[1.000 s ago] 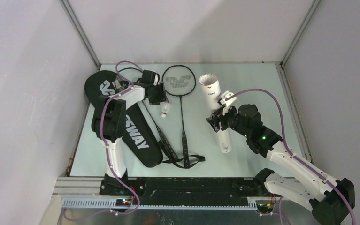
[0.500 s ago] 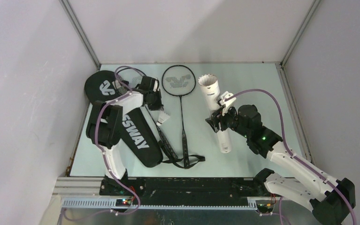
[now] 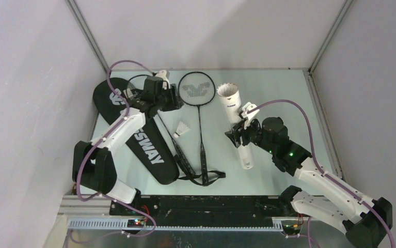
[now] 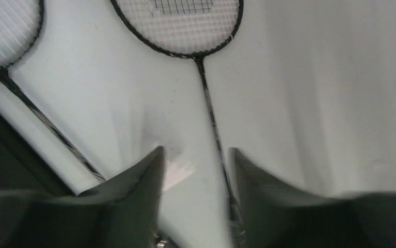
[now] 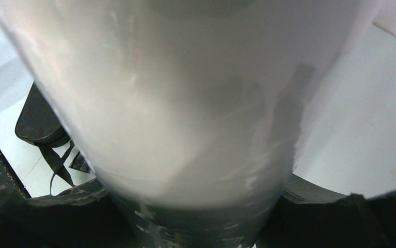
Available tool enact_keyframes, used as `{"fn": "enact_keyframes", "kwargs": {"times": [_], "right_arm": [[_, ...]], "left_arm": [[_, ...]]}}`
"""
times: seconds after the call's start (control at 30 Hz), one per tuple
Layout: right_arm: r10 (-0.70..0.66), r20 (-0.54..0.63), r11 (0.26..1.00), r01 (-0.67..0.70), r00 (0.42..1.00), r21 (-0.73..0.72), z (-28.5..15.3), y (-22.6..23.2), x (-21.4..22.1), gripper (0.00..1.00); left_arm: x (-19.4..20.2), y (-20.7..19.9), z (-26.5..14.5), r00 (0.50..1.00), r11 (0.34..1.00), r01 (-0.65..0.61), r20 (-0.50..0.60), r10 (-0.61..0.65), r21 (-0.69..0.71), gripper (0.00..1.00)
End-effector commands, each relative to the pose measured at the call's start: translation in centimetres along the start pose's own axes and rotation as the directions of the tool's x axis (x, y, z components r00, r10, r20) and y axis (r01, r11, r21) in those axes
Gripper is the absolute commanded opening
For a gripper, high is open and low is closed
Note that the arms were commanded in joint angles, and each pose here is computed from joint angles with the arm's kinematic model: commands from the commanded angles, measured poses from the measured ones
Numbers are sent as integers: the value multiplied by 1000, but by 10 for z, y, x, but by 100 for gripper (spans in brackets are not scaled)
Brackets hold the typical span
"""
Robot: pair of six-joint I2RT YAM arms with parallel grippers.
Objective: Pack up the badminton gear
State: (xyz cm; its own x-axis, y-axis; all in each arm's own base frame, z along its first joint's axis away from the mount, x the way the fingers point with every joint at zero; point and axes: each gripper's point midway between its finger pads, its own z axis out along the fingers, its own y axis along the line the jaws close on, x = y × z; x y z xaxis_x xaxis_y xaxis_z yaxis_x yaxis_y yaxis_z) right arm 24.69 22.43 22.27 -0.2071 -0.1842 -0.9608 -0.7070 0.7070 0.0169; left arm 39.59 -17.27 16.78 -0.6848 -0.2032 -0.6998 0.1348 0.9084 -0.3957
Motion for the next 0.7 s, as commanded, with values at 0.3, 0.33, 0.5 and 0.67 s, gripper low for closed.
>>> {"fn": "enact_keyframes", "kwargs": {"times": [0.3, 0.33, 0.5, 0.67], "right_arm": [[-28, 82, 1000, 28, 996, 3, -2, 3, -27, 37], [-28, 80, 1000, 28, 996, 6, -2, 2, -26, 37], [-31, 73, 999, 30, 997, 16, -2, 1, -25, 37], [-31, 65, 999, 30, 997, 21, -2, 0, -23, 37]], "left_arm": [[57, 17, 12, 951, 941, -258, -226, 209, -218, 100], [60, 20, 15, 949, 939, -259, -238, 205, -227, 100], [80, 29, 41, 927, 932, -287, -308, 212, -222, 100], [94, 25, 64, 906, 942, -294, -360, 221, -162, 100]]}}
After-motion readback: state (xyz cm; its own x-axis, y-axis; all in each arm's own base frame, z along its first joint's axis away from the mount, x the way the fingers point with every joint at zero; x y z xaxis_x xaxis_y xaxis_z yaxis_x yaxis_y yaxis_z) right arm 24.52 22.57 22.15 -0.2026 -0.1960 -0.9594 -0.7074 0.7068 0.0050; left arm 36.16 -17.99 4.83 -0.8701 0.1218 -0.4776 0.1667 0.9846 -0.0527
